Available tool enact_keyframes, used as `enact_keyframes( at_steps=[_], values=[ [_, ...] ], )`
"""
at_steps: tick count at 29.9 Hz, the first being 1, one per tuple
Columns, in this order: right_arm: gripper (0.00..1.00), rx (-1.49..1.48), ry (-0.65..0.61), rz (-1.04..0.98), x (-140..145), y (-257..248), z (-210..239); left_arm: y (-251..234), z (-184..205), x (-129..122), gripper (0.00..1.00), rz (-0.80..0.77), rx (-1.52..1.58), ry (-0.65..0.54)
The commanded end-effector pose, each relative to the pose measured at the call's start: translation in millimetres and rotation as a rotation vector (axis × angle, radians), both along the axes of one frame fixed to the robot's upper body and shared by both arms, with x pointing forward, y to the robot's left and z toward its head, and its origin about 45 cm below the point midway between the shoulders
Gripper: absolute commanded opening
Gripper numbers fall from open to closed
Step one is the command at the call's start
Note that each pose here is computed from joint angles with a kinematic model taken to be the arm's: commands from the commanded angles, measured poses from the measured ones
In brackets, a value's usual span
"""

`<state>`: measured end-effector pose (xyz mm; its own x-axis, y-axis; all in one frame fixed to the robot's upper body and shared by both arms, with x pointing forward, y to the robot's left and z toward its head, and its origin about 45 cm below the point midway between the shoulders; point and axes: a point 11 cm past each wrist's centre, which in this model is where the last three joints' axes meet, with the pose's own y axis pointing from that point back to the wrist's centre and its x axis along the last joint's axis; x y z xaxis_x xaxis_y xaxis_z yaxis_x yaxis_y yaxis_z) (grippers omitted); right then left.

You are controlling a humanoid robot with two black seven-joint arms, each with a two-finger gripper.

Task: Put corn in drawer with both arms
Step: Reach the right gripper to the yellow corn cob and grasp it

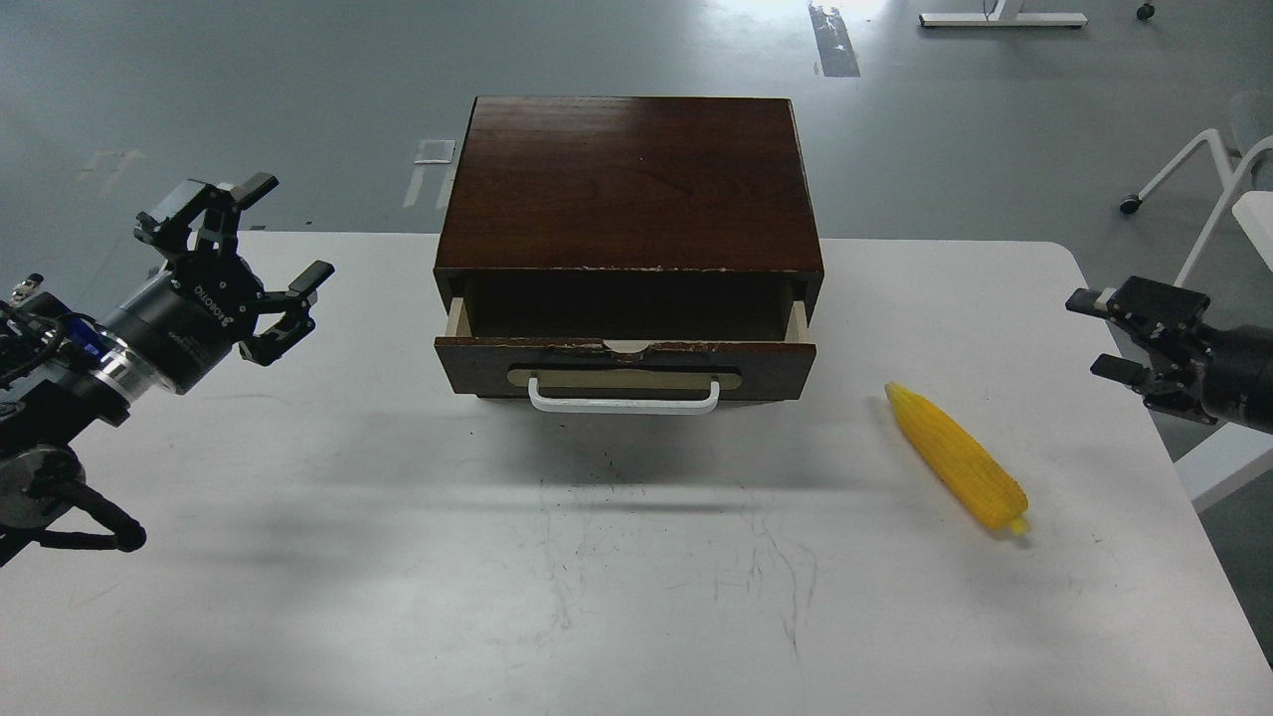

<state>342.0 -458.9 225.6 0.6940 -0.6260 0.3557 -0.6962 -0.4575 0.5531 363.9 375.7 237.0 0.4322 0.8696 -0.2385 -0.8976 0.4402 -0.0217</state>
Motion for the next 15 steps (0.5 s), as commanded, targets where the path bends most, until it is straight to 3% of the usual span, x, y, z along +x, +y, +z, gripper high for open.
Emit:
enact_keyframes(
  at_steps=[1, 9, 15],
  values=[
    [1.0, -0.143, -0.012, 0.121, -2, 10, -6, 1, -2, -1, 0.99, 0.003, -0.003, 0.004],
    [1.0, -0.434, -0.045, 0.414, -13, 33, -35, -2, -2, -2, 0.99, -0.006, -0.004, 0.001],
    [1.0, -0.432, -0.049, 0.464, -8, 51, -48, -4, -1, -2, 0.99, -0.014, -0.002, -0.001]
  ],
)
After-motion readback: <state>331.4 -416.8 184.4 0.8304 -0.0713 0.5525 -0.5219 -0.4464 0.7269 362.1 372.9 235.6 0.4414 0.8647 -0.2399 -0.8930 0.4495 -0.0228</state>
